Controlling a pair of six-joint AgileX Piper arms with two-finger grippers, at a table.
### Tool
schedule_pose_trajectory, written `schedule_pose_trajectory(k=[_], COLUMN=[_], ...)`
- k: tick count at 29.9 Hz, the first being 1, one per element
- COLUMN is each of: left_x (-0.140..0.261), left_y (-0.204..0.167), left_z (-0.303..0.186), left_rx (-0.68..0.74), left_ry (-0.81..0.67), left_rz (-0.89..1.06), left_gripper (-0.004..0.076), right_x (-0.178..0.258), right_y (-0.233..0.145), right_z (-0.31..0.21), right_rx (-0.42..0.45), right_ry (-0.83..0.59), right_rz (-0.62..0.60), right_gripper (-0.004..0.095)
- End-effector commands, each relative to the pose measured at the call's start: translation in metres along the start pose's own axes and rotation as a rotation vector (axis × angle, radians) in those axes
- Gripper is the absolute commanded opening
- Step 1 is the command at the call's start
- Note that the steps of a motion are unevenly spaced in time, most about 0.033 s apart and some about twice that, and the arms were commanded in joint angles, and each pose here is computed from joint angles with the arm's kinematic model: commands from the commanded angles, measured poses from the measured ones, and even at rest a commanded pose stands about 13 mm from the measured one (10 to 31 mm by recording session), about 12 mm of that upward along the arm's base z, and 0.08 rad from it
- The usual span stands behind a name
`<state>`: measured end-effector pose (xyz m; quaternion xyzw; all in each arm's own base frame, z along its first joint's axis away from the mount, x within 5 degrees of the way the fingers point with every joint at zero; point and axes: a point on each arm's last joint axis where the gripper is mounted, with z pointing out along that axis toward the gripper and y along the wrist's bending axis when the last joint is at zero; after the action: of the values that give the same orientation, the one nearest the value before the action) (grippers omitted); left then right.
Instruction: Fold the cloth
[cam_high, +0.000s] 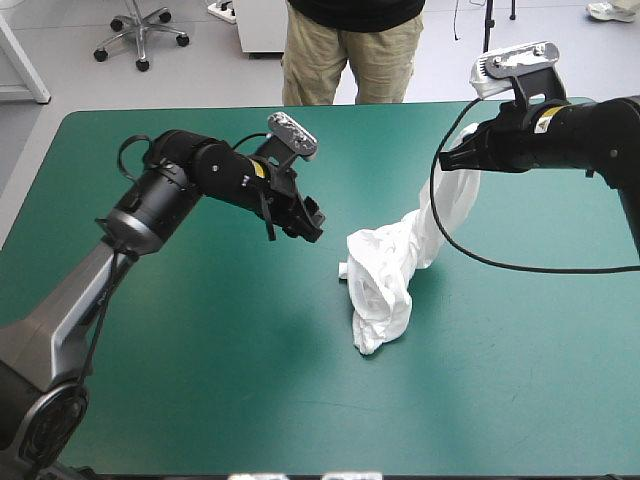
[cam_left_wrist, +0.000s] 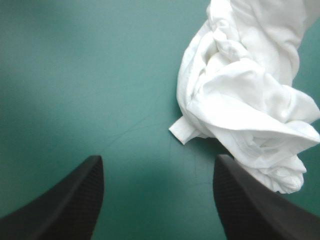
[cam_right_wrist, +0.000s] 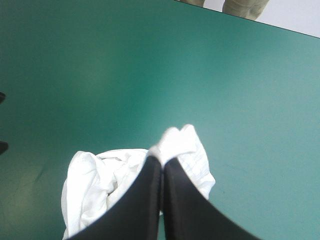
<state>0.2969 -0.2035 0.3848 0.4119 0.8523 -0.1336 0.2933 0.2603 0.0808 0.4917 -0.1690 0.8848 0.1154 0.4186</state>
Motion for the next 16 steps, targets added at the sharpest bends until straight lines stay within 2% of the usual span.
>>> schedule_pose_trajectory(k=[1,8,16], left_x=[-0.013,-0.015,-0.02], left_y=[-0.011,-0.02,-0.018], left_z=[-0.007,0.03,0.055], left_rx=[0.016,0.066,0.099], left_ry=[-0.085,-0.024,-0.062], left_rz=[0.013,0.026,-0.008], left_gripper=[0.0459,0.0459,0.0459], right_x=[-0.009,-0.009,-0.009], right_y=[0.002,0.002,0.002], right_z=[-0.019,-0.015,-0.015], right_rx=[0.002,0.002,0.002], right_ry=[-0.111,-0.1,-0.1], right_rz=[-0.009,-0.008,-0.008], right_gripper=[-0.0018,-0.0017,-0.0017])
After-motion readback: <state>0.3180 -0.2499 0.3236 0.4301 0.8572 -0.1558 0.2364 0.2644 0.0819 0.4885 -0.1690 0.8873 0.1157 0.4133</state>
